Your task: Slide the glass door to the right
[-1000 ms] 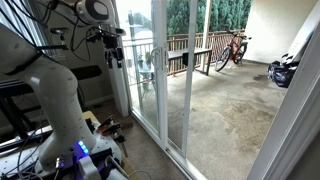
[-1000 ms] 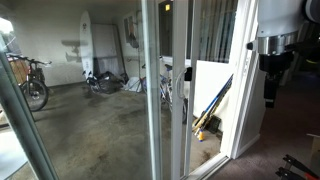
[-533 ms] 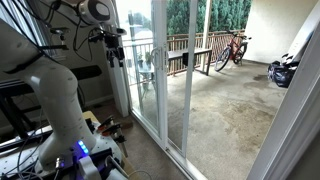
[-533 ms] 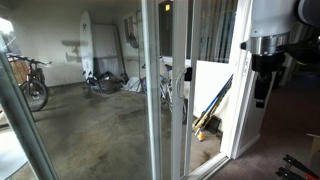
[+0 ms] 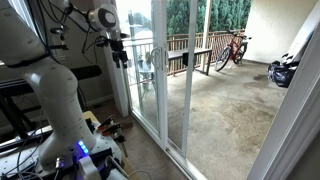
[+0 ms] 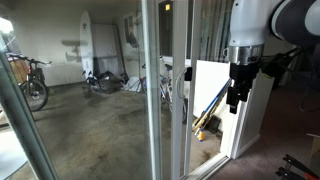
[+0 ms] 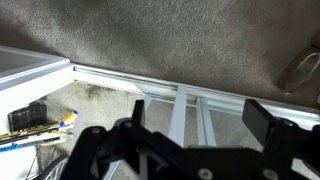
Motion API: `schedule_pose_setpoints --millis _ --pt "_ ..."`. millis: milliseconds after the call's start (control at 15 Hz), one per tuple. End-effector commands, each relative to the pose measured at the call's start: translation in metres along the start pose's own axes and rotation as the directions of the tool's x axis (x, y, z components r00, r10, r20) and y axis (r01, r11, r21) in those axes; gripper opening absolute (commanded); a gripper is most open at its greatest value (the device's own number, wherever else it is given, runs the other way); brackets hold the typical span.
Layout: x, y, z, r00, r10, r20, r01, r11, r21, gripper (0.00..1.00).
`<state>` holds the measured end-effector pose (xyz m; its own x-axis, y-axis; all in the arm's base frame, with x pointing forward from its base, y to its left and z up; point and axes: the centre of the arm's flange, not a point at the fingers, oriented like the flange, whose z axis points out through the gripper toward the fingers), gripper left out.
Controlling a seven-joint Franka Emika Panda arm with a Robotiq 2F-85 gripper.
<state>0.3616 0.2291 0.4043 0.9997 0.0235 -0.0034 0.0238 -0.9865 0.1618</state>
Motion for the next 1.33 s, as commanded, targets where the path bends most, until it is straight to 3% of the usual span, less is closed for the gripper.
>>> schedule_pose_setpoints --millis 0,133,467,1000,1267 --pt "0.023 -0.010 0.009 0.999 0.038 -0.003 -0.038 0.999 0.022 1.00" --pt "0.036 -0.013 0.011 0.998 0.056 -0.023 -0.055 0.997 0.053 1.00" --pt "0.067 -0.026 0.001 0.980 0.096 -0.174 -0.079 0.992 0.102 1.00" --pt "0.119 -0.027 -0.016 0.899 0.193 -0.394 -0.164 0.981 0.105 1.00" --pt "0.134 -0.014 -0.021 0.859 0.239 -0.452 -0.223 0.971 0.091 1.00"
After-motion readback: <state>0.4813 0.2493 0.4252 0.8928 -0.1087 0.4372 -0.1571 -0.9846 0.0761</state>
